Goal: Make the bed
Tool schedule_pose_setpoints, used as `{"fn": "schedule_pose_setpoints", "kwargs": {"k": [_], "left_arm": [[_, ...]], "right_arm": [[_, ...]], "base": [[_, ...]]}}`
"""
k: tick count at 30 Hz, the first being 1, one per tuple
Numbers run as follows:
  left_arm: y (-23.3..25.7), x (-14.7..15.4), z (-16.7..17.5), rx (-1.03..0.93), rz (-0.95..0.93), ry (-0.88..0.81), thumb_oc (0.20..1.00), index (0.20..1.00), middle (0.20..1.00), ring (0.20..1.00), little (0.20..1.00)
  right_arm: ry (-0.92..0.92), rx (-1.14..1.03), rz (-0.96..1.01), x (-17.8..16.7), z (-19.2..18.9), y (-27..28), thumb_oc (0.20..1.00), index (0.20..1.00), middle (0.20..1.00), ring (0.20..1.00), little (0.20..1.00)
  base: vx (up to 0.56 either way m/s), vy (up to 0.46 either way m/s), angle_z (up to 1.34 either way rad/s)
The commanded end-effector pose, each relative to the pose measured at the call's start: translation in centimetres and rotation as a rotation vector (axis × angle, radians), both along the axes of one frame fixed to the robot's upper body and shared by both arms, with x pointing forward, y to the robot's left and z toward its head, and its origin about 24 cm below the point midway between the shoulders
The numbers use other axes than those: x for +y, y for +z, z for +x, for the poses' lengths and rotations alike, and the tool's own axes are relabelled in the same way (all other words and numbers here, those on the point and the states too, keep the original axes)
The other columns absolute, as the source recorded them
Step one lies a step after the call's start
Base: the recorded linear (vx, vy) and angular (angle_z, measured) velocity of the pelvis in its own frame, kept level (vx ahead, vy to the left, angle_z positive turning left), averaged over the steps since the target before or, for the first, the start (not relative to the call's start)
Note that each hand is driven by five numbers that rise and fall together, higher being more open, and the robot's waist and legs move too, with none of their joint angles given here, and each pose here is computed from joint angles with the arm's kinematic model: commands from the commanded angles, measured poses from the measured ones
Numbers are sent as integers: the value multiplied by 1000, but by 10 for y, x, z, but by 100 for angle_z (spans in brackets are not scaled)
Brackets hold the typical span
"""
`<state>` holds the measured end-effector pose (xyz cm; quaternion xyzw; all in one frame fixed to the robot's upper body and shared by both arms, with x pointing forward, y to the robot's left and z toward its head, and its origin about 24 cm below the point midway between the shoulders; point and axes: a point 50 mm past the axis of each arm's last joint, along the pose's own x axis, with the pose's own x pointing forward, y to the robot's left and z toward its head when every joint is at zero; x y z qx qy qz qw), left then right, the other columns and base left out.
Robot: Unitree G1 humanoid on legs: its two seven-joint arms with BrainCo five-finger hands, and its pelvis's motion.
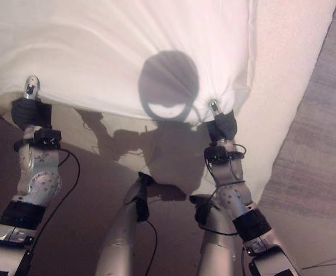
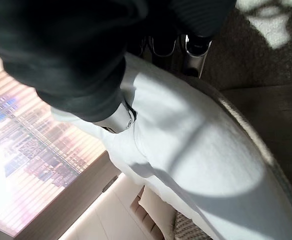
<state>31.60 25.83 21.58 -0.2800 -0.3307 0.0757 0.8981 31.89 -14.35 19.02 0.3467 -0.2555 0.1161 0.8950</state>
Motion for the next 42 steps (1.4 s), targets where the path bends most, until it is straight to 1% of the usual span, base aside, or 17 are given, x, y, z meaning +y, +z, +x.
{"fn": "schedule_pose_setpoints", "kwargs": {"k": [1,2,8,9,11,13,17,20,23,24,25,27,32,35,37,40,42], "left_arm": [[24,49,-23,-196,-155,195,200,200,200,200,200],[18,58,-28,-182,-150,229,200,200,200,200,200],[8,72,-32,-149,-127,272,200,200,200,200,200],[7,71,-32,-151,-105,244,200,200,200,200,200],[0,70,-31,-134,-116,237,200,200,200,200,200],[-9,75,-38,-129,-131,260,200,200,200,200,200],[-6,86,-52,-112,-48,337,200,200,200,200,200],[-6,81,-58,-111,12,327,200,200,200,200,200],[-11,60,-57,-107,83,251,200,200,200,200,200],[-11,59,-57,-107,83,250,200,200,200,200,200],[-12,44,-50,-91,124,187,200,200,200,200,200],[-11,45,-58,-78,202,201,200,200,200,200,200],[-18,40,-63,-33,260,201,200,200,200,200,200],[-23,39,-69,-31,243,192,200,200,200,200,200],[-30,28,-65,-43,174,145,200,200,200,200,200],[-27,22,-64,-49,201,132,200,200,200,200,200],[-26,27,-66,-52,198,155,200,200,200,200,200]], "right_arm": [[-265,32,88,-73,-27,-25,200,200,200,200,200],[-291,52,82,-78,-27,-30,200,200,200,200,200],[-308,135,54,-87,-33,-58,200,200,200,200,200],[-325,170,68,-98,-38,-68,200,200,200,200,200],[-337,186,63,-101,-40,-73,200,200,200,200,200],[-356,246,46,-108,-48,-89,200,200,200,200,200],[-332,331,39,-107,-59,-111,200,200,200,200,200],[-391,358,52,-120,-74,-119,200,200,200,200,200],[-484,310,43,-140,-89,-105,200,200,200,200,200],[-486,310,42,-141,-90,-105,200,200,200,200,200],[-498,305,64,-137,-88,-106,200,200,200,200,200],[-516,326,62,-136,-88,-109,200,200,200,200,200],[-475,309,51,-128,-79,-108,200,200,200,200,200],[-486,310,40,-131,-83,-109,200,200,200,200,200],[-520,272,26,-138,-82,-99,200,200,200,200,200],[-528,259,41,-137,-75,-93,200,200,200,200,200],[-519,254,33,-137,-76,-92,200,200,200,200,200]], "base": [[101,345,7],[78,273,12],[126,58,-35],[157,-78,-10],[160,-36,8],[261,15,33],[278,283,-3],[170,494,-14],[211,740,27],[62,506,98],[105,647,103],[104,717,92],[57,448,-16],[93,109,-51],[103,212,26],[-1,200,48],[-18,425,-2]]}}
